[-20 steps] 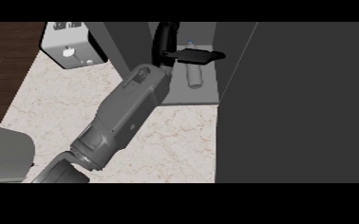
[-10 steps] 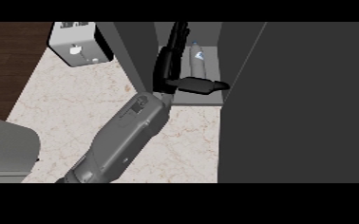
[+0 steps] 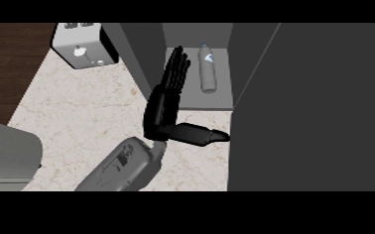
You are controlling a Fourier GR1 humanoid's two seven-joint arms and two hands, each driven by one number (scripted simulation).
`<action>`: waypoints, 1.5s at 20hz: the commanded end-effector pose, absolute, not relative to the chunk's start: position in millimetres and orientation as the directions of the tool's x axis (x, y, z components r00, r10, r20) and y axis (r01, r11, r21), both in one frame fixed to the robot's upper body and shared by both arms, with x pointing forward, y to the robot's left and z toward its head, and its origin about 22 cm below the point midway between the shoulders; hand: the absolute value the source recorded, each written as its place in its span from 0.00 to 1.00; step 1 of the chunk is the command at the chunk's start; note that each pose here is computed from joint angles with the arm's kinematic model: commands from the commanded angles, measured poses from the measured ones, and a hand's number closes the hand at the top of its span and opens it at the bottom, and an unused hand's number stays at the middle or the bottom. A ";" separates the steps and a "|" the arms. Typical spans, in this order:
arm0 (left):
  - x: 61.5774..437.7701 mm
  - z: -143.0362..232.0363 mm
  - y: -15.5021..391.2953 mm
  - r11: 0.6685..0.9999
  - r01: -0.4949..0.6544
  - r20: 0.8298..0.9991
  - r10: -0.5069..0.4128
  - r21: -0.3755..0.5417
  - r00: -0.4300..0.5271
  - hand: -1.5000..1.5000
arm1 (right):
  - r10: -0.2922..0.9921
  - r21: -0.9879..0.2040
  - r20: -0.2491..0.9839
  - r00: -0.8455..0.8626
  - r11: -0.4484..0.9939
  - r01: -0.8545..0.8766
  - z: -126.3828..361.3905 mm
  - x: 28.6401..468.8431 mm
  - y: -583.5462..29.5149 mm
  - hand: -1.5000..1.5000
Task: Pick up the bottled water, place it into the cabinet and close the cabinet
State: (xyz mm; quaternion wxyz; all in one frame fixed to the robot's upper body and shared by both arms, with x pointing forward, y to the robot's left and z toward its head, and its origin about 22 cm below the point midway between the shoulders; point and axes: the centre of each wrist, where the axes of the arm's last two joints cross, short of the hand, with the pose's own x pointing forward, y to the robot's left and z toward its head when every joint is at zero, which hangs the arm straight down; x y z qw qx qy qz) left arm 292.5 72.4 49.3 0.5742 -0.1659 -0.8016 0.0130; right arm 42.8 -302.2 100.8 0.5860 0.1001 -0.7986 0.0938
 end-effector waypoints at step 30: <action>161.3 49.6 222.5 0.954 0.144 0.913 0.294 -0.263 -0.281 0.00 | -0.061 -0.147 0.965 -0.256 0.680 -0.718 157.2 57.6 -181.4 1.00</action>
